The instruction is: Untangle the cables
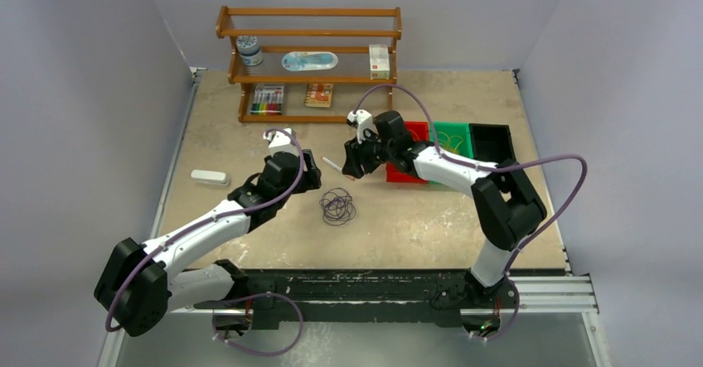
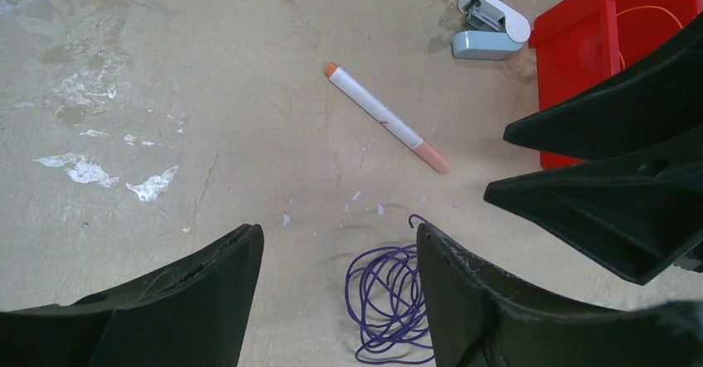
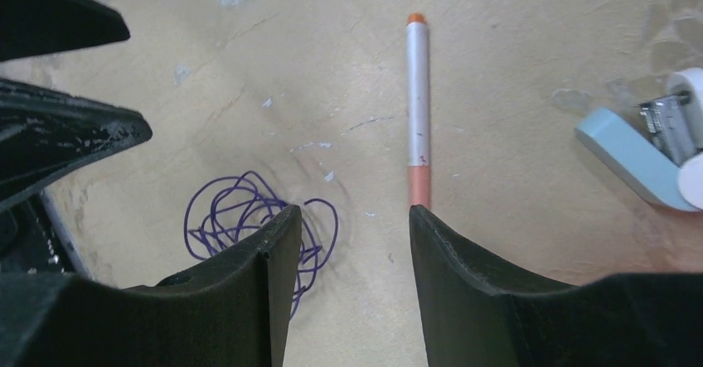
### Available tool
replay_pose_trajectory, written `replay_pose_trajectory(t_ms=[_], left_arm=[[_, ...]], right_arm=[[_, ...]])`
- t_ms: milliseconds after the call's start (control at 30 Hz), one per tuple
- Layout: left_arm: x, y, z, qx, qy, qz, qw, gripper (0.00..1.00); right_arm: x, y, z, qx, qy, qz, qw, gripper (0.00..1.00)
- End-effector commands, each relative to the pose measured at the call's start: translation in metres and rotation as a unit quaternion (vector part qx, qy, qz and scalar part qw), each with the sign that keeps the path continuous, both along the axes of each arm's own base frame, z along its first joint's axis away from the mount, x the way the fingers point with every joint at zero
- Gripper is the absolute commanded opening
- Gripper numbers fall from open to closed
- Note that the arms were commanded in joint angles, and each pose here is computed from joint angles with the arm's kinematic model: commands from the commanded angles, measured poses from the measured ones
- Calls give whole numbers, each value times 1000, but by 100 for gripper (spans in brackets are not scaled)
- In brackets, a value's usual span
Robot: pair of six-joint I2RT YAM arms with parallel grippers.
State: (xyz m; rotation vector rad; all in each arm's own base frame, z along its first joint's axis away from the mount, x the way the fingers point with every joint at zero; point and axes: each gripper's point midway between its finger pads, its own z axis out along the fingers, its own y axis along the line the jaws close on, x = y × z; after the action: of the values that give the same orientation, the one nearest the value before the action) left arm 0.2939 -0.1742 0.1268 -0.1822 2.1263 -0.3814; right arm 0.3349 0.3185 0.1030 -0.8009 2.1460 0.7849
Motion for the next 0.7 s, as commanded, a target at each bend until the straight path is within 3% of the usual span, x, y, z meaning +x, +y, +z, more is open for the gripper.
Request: replay_pose_trajectory(t_ms=[0,267,667], left_arm=[[5,-2,6,-8,-16,1,1000,67],[7,-1,6,-5,-17,2,1000,66],[5,1,6,-4,-16,5,1000,66]], right_arm=[[-16,17,16,21,-5,91,996,53],[-38,27,-1,25,26,156,987,55],[-34,35,-22,8,38,151,988,51]])
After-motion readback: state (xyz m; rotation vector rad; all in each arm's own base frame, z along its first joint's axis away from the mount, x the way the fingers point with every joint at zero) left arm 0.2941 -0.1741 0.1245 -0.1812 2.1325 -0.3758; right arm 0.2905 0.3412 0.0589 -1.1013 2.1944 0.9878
